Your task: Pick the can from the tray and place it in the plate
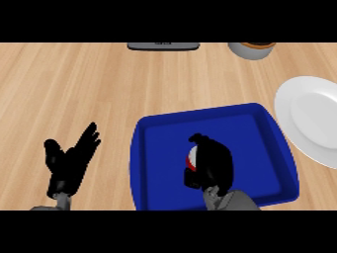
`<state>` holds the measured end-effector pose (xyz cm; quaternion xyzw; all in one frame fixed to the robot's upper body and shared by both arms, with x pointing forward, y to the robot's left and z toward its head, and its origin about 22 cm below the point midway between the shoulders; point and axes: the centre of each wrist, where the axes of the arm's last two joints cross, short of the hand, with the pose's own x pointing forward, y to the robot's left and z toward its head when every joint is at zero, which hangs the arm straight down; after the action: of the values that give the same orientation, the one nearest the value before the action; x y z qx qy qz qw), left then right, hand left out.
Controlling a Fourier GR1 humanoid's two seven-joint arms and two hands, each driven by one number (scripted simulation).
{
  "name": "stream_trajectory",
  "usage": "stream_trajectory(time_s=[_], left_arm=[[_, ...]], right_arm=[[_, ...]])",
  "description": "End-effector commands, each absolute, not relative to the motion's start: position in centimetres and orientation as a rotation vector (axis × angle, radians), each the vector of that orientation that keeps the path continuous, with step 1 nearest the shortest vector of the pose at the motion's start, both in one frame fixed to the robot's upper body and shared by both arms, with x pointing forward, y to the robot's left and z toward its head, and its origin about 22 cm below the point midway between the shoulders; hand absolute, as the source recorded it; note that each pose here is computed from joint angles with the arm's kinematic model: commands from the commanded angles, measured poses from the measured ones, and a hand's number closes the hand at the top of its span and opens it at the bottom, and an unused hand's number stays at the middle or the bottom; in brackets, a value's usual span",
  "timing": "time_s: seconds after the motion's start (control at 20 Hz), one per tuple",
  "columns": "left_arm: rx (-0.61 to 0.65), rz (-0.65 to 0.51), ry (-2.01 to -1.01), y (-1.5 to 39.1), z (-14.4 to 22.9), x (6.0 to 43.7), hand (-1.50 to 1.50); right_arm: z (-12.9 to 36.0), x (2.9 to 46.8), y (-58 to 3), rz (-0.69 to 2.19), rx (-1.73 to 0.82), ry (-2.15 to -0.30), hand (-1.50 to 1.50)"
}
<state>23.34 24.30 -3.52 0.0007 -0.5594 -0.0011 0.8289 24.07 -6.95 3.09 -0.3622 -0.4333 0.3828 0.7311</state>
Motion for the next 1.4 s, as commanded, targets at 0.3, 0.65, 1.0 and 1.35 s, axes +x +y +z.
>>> stream_trajectory(time_s=[0.3, 0.65, 1.0, 1.35], left_arm=[[-0.004, -0.008, -1.19, 22.2, -2.6, 24.0, 0.0], [0.021, 0.027, -1.166, 24.4, -4.6, 22.8, 0.0], [0.027, 0.039, -1.165, 24.8, -4.4, 21.8, 0.0], [0.017, 0.025, -1.191, 24.2, -4.2, 22.8, 0.0]], right_arm=[[2.8, 23.8, -6.0, 0.894, -0.898, -0.958, 1.5], [1.5, 14.5, -11.2, 1.269, -0.664, -1.291, 1.5], [5.8, 9.9, -16.7, 1.049, -0.67, -1.79, 1.5], [8.8, 9.0, -21.7, 0.632, -0.742, -1.823, 1.5]])
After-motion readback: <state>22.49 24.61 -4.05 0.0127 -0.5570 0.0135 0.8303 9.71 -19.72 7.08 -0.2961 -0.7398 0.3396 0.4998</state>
